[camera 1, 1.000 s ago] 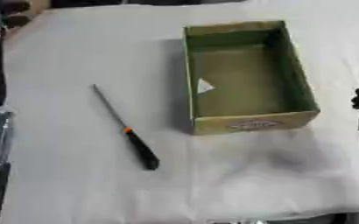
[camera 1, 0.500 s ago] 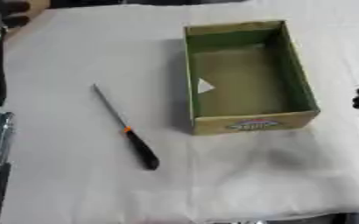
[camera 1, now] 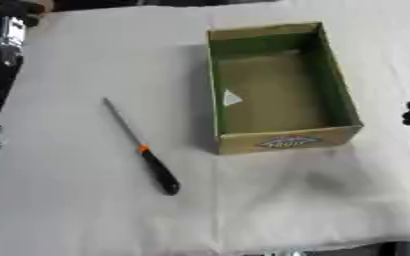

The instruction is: Pick up objects on the table and place them in the box.

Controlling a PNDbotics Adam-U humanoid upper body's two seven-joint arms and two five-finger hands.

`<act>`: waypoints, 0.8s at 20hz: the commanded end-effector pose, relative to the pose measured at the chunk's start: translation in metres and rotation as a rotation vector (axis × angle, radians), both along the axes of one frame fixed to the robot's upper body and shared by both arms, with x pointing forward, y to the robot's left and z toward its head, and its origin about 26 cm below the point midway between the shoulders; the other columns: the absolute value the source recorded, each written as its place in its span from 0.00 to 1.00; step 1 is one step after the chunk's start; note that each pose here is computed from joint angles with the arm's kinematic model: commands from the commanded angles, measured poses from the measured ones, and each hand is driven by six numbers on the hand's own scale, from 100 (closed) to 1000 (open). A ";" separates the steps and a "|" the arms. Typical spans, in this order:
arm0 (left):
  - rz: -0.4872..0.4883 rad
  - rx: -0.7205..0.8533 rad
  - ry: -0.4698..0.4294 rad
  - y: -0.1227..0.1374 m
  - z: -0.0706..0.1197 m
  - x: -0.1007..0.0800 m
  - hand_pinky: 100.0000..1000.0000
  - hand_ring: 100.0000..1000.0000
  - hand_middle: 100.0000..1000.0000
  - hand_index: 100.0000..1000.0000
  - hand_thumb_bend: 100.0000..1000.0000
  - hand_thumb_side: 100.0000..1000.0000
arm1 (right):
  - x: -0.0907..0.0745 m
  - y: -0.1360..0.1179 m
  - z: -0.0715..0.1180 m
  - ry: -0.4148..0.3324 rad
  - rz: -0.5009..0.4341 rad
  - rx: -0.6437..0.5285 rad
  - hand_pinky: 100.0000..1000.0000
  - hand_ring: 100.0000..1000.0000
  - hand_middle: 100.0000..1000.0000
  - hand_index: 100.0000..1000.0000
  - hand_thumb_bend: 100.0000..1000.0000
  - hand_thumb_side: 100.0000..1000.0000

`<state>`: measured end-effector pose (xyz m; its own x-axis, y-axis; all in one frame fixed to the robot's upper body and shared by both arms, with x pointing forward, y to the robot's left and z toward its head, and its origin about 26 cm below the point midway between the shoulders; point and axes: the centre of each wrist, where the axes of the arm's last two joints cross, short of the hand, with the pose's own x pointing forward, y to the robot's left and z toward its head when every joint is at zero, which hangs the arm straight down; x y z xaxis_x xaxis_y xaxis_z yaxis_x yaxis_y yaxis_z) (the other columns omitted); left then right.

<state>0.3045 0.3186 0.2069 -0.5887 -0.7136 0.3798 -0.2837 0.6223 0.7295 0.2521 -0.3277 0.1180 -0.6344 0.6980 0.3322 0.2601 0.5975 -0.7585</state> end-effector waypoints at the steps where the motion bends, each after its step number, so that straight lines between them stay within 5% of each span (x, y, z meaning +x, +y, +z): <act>1: -0.003 0.306 -0.030 0.010 0.019 0.000 0.75 0.78 0.81 0.86 0.00 0.72 | -0.001 0.000 0.008 -0.022 0.011 -0.017 0.36 0.52 0.54 0.76 0.00 0.72; 6: -0.051 0.645 0.002 0.016 0.021 0.011 0.75 0.79 0.79 0.85 0.00 0.72 | -0.001 0.001 0.008 -0.020 0.018 -0.020 0.36 0.52 0.54 0.76 0.00 0.72; 16: -0.152 0.793 0.071 0.019 0.018 0.027 0.74 0.78 0.77 0.84 0.02 0.67 | 0.000 0.001 0.009 -0.018 0.025 -0.026 0.36 0.52 0.54 0.76 0.00 0.72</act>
